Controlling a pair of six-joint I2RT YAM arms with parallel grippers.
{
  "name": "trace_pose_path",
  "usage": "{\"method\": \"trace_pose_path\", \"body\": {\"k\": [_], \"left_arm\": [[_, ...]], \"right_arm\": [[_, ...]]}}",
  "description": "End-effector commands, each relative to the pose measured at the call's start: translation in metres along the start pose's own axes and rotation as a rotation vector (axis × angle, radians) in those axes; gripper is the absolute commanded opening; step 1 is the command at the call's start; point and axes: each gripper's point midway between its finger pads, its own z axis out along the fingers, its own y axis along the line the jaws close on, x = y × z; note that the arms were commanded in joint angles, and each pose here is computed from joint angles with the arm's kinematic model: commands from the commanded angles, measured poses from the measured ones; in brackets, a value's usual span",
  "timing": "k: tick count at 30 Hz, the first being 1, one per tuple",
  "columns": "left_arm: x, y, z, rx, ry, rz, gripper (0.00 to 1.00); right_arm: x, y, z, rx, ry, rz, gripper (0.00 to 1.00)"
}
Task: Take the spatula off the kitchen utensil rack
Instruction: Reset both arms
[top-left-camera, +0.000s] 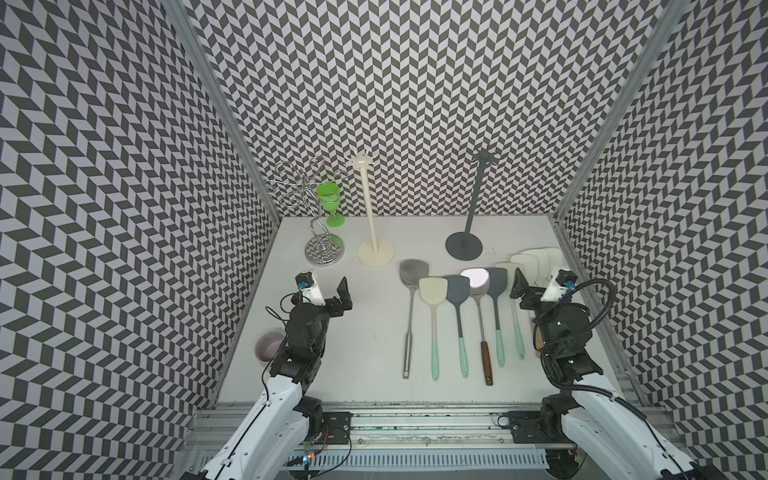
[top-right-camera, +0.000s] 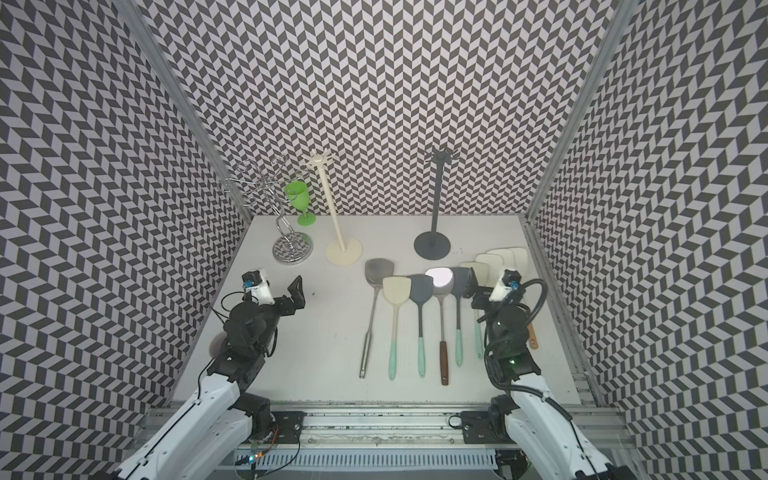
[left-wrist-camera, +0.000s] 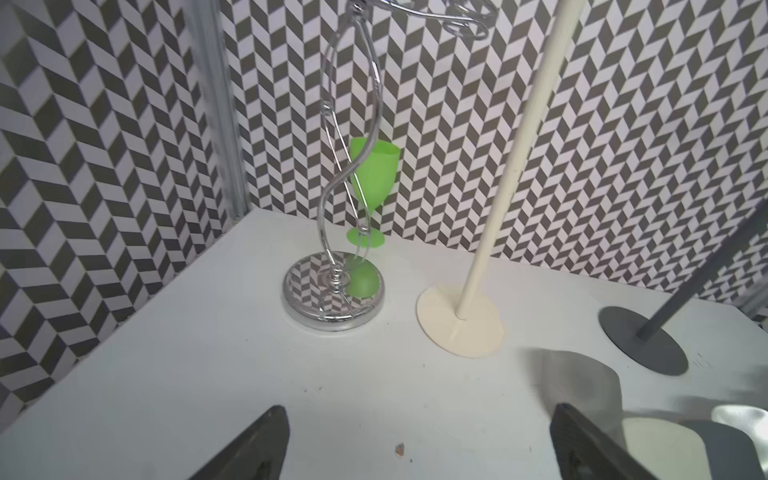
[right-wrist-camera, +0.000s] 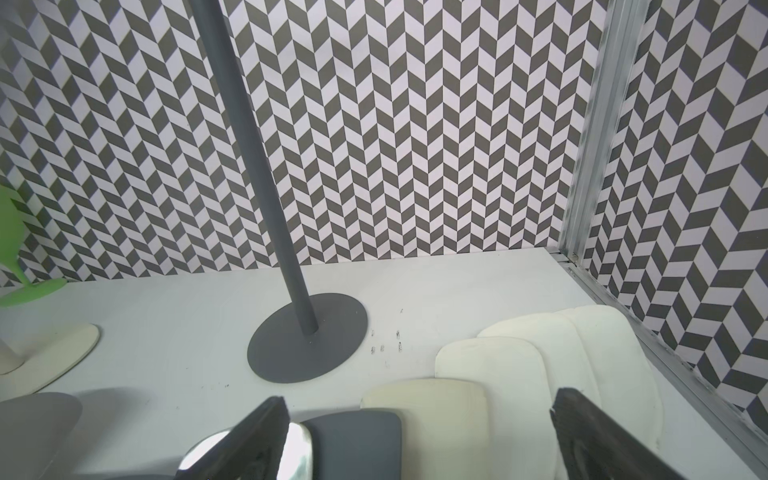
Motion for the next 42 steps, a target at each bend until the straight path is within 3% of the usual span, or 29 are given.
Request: {"method": "trace_pose_path", "body": {"k": [1, 11, 21, 24, 27, 33, 35, 39, 42], "left_arm": [[0.015, -0.002, 0.004, 0.015, 0.056, -0.005, 0.22], [-0.006, 0.0, -0.033, 0.071, -0.003, -0.04, 0.46], [-0.039, 0.0, -0.13, 0.223, -0.178, -0.048, 0.62], [-0.051, 0.003, -0.164, 0.267, -0.245, -0.054, 0.72], [-0.06, 0.005, -0.198, 0.311, -0.305, -0.043, 0.99], [-0.061, 0.032, -0.252, 0.331, -0.42, -0.065, 1.0], [-0.056, 0.031, -0.269, 0.415, -0.47, -0.067, 1.0], [-0.03, 0.004, -0.292, 0.702, -0.534, 0.014, 1.0], [-0.018, 0.004, -0.285, 0.699, -0.538, 0.029, 1.0]], "right_arm": [[-0.005, 0.002, -0.001, -0.016, -0.025, 0.002, 1.0], [-0.013, 0.005, -0.007, -0.024, -0.031, -0.008, 1.0], [-0.043, 0.028, -0.031, -0.103, -0.055, -0.045, 1.0], [-0.054, 0.034, -0.04, -0.127, -0.074, -0.03, 1.0], [-0.064, 0.036, -0.049, -0.131, -0.094, -0.011, 1.0], [-0.081, 0.01, -0.071, 0.012, -0.173, 0.086, 1.0], [-0.087, 0.001, -0.08, 0.052, -0.214, 0.093, 1.0], [-0.093, -0.004, -0.094, 0.07, -0.273, 0.08, 1.0], [-0.091, 0.002, -0.094, 0.025, -0.293, 0.027, 1.0]]}}
